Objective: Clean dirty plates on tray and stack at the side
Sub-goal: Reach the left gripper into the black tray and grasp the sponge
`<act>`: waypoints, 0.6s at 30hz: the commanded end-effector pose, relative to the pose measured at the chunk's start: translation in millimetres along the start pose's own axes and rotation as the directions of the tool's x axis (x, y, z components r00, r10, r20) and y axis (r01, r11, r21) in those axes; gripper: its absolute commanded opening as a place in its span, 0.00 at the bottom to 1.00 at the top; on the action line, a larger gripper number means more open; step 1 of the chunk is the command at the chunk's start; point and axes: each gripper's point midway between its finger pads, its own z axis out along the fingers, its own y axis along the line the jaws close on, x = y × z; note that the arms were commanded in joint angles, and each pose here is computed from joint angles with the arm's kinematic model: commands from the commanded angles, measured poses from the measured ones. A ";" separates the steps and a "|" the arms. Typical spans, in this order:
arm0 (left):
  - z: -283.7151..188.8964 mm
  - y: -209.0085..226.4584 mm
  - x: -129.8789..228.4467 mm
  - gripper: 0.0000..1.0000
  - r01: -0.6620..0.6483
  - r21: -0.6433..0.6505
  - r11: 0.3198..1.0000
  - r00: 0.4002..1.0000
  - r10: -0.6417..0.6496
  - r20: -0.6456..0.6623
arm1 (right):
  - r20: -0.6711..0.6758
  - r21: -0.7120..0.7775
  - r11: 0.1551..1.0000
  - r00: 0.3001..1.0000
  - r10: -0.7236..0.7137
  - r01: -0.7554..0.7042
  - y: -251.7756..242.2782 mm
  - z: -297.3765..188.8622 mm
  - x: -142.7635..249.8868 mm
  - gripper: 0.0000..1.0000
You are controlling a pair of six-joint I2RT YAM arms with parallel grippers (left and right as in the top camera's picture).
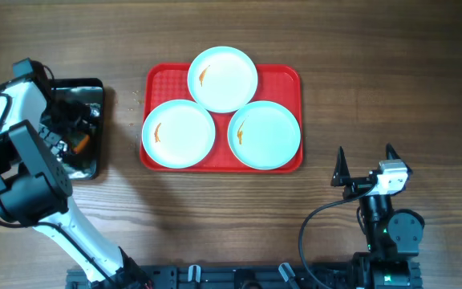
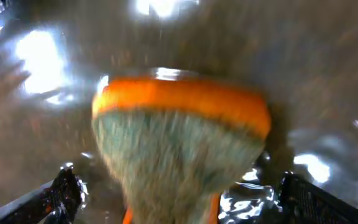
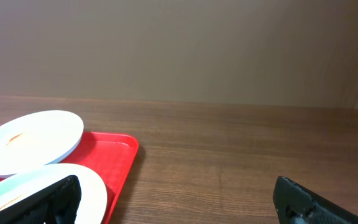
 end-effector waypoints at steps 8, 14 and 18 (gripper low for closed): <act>10.4 0.7 -29.2 0.52 -0.012 -0.029 1.000 0.991 0.016 0.135 | 0.007 0.016 1.000 1.000 -0.010 0.010 -3.0 -0.3 -1.4 1.00; 9.3 1.4 -28.4 0.04 -0.013 -0.032 0.999 0.991 0.017 0.131 | 0.007 0.016 1.000 1.000 -0.010 0.010 -3.0 -0.3 -1.4 1.00; 10.3 8.5 -9.6 1.00 -0.025 -0.053 0.998 0.998 0.028 0.049 | 0.007 0.016 1.000 1.000 -0.010 0.010 -3.0 -0.3 -1.4 1.00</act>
